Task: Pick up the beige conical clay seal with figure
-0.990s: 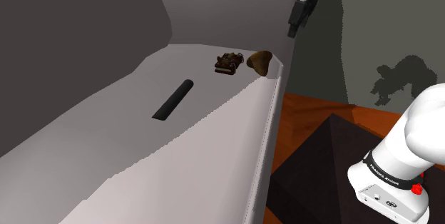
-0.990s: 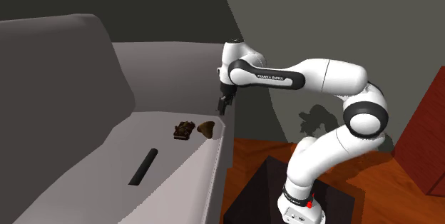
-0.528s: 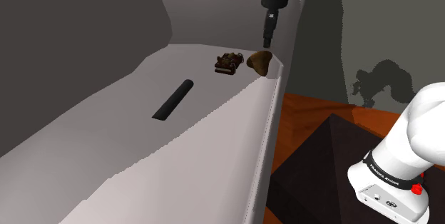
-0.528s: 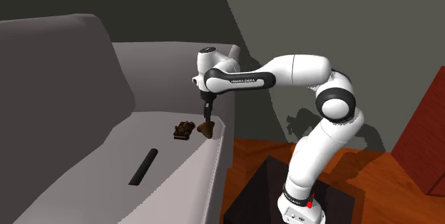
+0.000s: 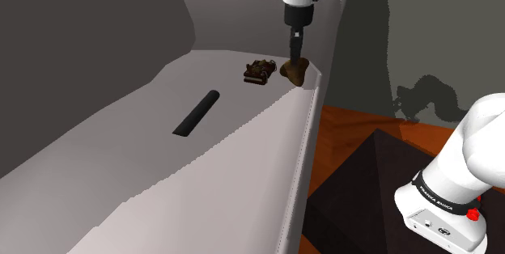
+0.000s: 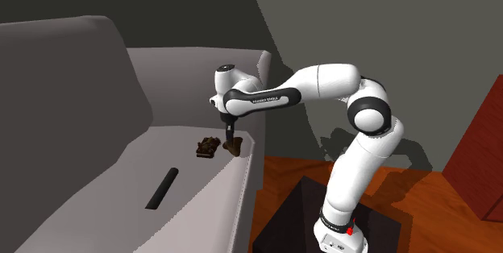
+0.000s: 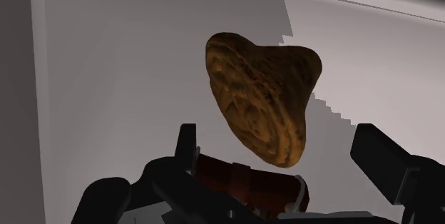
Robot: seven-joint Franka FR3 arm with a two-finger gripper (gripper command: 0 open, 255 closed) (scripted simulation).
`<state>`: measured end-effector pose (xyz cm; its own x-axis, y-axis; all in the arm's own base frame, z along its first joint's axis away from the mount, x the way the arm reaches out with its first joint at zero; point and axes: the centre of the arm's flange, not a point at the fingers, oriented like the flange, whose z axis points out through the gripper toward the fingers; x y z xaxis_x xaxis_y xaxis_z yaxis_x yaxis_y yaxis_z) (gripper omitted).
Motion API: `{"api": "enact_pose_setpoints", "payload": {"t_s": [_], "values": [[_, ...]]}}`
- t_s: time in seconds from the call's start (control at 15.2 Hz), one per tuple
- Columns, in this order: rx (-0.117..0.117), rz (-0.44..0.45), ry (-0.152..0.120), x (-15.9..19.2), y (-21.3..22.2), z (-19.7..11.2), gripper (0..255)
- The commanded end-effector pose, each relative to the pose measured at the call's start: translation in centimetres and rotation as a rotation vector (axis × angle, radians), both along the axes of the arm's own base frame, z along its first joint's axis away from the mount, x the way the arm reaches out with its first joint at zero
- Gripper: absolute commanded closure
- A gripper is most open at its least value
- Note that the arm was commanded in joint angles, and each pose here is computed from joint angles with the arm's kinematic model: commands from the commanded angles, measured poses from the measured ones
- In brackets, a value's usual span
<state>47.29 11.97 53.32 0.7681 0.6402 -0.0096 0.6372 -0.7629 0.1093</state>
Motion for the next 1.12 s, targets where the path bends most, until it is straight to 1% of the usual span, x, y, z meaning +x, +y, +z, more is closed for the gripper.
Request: {"api": "enact_pose_setpoints", "payload": {"t_s": [0.0,0.13,0.2,0.79,1.06], "values": [[0.0,0.001,0.0,0.0,0.1,-1.3,0],[0.0,0.001,0.0,0.0,0.1,-1.3,0],[0.0,0.001,0.0,0.0,0.1,-1.3,255],[0.0,0.001,0.0,0.0,0.1,-1.3,255],[0.0,0.001,0.0,0.0,0.1,0.8,255]]}}
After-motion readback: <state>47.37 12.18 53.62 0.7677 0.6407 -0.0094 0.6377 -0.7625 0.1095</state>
